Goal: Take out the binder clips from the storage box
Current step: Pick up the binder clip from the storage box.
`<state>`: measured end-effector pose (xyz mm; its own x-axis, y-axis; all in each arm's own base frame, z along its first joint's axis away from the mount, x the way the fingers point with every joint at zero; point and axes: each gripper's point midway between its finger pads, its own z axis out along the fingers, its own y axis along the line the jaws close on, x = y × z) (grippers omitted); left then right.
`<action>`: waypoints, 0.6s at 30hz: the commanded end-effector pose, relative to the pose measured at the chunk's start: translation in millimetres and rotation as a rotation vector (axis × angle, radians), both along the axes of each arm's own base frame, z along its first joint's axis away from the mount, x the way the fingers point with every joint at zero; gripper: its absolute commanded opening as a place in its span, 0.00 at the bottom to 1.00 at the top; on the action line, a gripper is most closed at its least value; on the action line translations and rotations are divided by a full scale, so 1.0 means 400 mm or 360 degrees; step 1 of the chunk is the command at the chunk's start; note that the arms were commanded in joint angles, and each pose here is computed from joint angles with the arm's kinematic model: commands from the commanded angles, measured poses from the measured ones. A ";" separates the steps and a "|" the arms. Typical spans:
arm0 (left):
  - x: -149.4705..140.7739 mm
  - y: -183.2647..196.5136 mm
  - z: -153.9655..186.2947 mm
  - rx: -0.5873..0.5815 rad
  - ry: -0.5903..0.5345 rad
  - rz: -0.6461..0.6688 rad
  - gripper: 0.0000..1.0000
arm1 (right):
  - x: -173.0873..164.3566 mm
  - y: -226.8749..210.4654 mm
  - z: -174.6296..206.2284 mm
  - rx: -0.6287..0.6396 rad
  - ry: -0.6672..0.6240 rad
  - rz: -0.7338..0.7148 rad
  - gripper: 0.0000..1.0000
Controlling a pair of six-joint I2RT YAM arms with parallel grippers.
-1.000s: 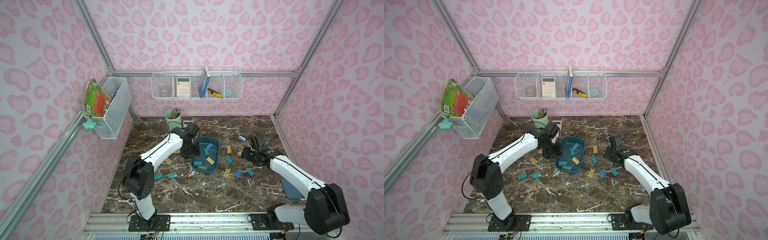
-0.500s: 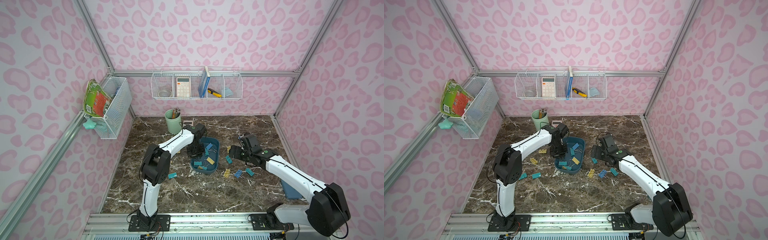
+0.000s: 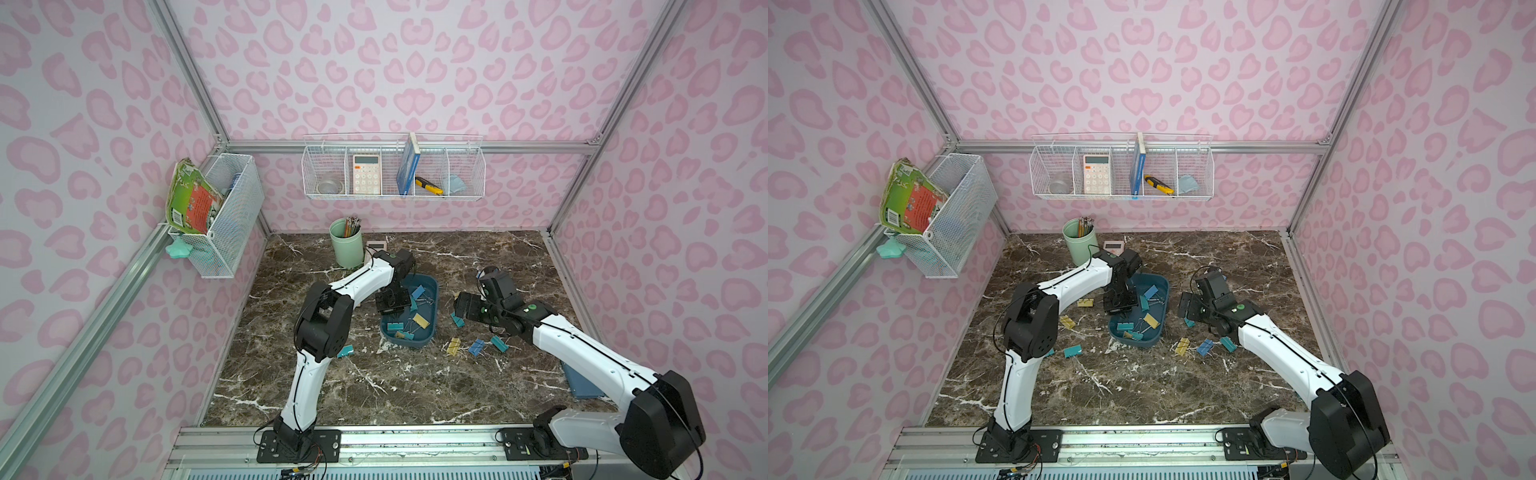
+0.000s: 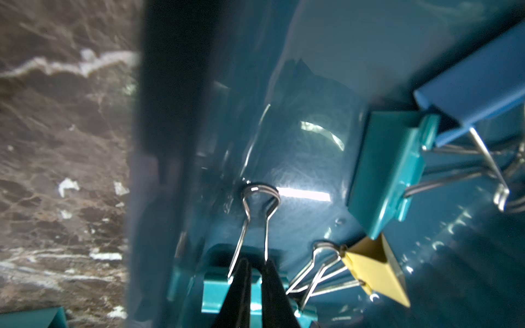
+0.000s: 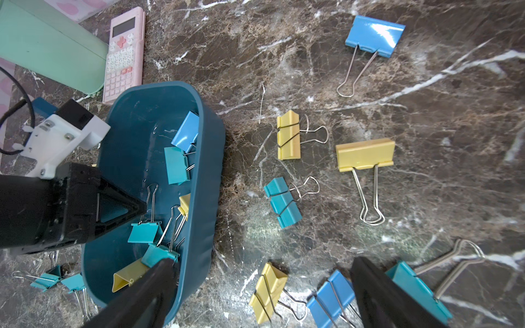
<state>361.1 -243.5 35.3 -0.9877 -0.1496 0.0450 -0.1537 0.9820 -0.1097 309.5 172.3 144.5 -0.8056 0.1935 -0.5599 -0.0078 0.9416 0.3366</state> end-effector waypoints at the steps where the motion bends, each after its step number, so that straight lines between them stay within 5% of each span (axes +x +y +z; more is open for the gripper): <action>1: -0.024 0.005 -0.022 0.0015 0.0088 -0.0016 0.16 | 0.004 0.003 0.007 0.0005 -0.0021 0.0009 1.00; 9: -0.026 0.002 -0.033 0.0019 0.0096 -0.0011 0.15 | 0.001 0.001 0.004 0.0003 -0.0016 0.0009 0.99; 13: -0.031 0.001 -0.038 0.0022 0.0104 -0.0009 0.00 | 0.003 0.004 0.006 0.0008 -0.0018 0.0014 0.99; 18: -0.018 0.009 0.016 0.0036 0.0013 0.0008 0.00 | 0.006 0.012 0.008 0.0014 -0.0026 0.0023 0.99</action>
